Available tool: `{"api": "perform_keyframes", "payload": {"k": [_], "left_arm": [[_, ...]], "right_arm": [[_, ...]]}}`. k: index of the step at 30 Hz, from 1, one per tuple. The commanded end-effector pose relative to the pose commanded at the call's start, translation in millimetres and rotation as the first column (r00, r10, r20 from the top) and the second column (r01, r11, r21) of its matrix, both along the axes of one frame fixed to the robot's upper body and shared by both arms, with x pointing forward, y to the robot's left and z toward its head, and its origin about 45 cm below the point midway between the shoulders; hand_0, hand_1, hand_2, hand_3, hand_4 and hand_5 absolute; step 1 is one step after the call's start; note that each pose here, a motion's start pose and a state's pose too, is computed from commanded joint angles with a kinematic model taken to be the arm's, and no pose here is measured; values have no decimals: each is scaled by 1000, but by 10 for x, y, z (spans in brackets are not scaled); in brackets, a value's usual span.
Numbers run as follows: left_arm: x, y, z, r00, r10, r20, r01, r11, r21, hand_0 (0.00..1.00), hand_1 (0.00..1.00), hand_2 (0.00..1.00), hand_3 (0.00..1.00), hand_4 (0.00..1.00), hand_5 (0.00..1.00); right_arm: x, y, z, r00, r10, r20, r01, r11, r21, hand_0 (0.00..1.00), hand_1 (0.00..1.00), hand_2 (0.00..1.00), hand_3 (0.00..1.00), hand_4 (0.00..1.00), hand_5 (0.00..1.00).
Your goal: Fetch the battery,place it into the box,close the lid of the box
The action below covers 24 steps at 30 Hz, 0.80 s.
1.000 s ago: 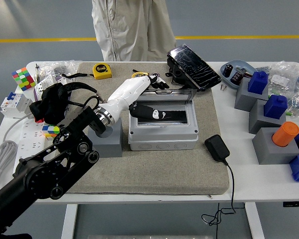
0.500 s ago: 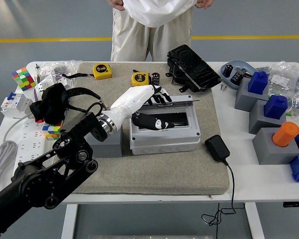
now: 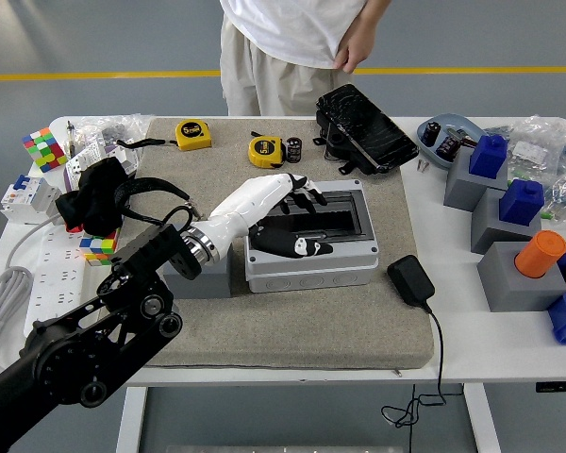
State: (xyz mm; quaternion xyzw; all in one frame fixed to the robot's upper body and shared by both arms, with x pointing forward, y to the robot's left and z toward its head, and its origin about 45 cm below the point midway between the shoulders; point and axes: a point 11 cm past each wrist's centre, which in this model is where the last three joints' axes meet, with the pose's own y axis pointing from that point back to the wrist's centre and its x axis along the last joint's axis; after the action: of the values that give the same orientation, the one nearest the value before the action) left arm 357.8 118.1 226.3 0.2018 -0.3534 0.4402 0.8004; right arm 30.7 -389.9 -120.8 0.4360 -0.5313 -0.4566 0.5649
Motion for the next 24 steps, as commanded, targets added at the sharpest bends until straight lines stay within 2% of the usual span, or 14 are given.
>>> {"api": "perform_keyframes", "payload": {"k": [2, 3, 7, 12, 15, 19, 24], "left_arm": [[6, 90, 50, 999, 31, 19, -30, 997, -65, 418, 619, 632, 669, 998, 413], [9, 144, 64, 998, 51, 22, -48, 994, -98, 451, 638, 642, 681, 998, 413], [29, 409, 48, 991, 137, 9, -132, 967, -220, 451, 638, 642, 681, 998, 413], [38, 766, -38, 969, 245, -40, -244, 912, -329, 454, 640, 644, 675, 998, 412], [10, 967, -91, 952, 300, -66, -300, 868, -396, 454, 637, 642, 660, 998, 399], [-39, 1152, -141, 938, 335, -88, -336, 815, -473, 454, 637, 642, 660, 998, 399], [-108, 1269, -219, 936, 336, -109, -340, 772, -537, 446, 627, 630, 643, 998, 383]], "right_arm": [[-3, 3, -1, 1000, 1, -1, -1, 1000, 1, 638, 665, 674, 605, 990, 595], [-6, 4, -2, 1000, 1, -2, -1, 1000, 1, 640, 665, 674, 605, 990, 595], [-18, 6, -3, 1000, 0, -4, 0, 1000, 1, 640, 665, 674, 605, 990, 595], [-16, 1, -2, 1000, 1, -3, -1, 1000, 0, 640, 665, 674, 606, 990, 594], [-12, 2, -2, 1000, -2, -1, 2, 1000, 0, 641, 666, 674, 605, 989, 595], [-15, -3, -1, 1000, -5, -1, 5, 1000, -1, 641, 666, 674, 605, 989, 595], [-5, -12, 2, 1000, -5, 2, 5, 1000, -3, 639, 666, 674, 605, 990, 595]]}}
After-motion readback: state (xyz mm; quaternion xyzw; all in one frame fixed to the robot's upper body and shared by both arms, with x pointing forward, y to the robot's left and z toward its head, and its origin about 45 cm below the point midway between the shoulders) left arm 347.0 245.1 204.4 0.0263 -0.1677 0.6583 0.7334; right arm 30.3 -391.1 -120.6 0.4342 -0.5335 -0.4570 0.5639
